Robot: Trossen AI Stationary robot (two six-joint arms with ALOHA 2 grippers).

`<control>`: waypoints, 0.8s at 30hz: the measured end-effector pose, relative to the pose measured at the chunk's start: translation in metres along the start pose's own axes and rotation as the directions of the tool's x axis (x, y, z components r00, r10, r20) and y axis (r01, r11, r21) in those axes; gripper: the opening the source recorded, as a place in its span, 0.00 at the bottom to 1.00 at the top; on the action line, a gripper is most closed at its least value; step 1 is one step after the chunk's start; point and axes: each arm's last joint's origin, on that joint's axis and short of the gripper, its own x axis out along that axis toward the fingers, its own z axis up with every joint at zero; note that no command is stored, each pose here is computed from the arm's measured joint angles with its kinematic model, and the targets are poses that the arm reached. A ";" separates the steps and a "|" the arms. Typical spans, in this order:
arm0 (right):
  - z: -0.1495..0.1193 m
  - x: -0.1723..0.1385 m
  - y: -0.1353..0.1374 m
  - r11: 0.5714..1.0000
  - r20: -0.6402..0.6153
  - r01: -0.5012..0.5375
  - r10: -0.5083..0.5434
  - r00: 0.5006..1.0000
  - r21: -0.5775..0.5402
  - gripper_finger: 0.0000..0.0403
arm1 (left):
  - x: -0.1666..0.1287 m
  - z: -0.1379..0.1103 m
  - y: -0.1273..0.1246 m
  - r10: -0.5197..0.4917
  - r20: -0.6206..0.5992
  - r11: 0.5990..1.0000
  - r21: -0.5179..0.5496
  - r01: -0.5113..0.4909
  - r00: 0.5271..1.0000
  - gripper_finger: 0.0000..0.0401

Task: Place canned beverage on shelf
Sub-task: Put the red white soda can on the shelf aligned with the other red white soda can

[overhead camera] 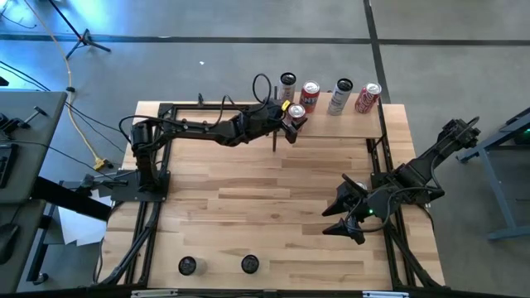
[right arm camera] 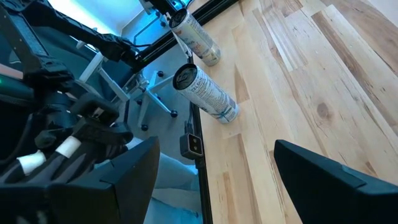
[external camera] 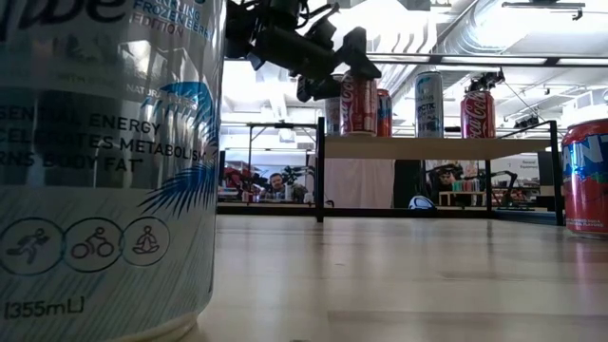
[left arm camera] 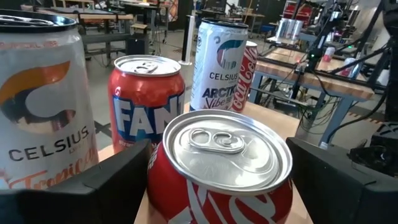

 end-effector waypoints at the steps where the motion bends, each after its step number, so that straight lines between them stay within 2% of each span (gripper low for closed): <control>1: 0.000 0.000 0.000 1.000 0.000 0.000 0.000 1.000 0.000 0.75 | 0.000 0.000 0.000 -0.009 0.002 1.000 -0.002 0.009 1.000 0.85; 8: 0.000 0.000 0.000 1.000 0.000 0.000 0.000 1.000 0.000 0.75 | 0.000 -0.001 -0.003 -0.122 -0.031 0.992 0.028 0.123 0.992 0.85; 11: 0.000 0.000 0.000 1.000 0.000 0.000 0.000 1.000 0.000 0.75 | 0.000 -0.004 -0.001 -0.122 -0.059 0.989 0.080 0.126 0.991 0.85; 19: 0.000 0.000 0.000 1.000 0.000 0.000 0.000 1.000 0.000 0.75 | 0.005 -0.003 0.020 -0.056 -0.074 0.995 0.083 0.062 0.996 0.84; 24: 0.000 0.000 0.000 1.000 0.000 0.000 0.000 1.000 0.000 0.75 | 0.006 -0.003 0.025 -0.079 -0.083 0.993 0.079 0.085 0.993 0.84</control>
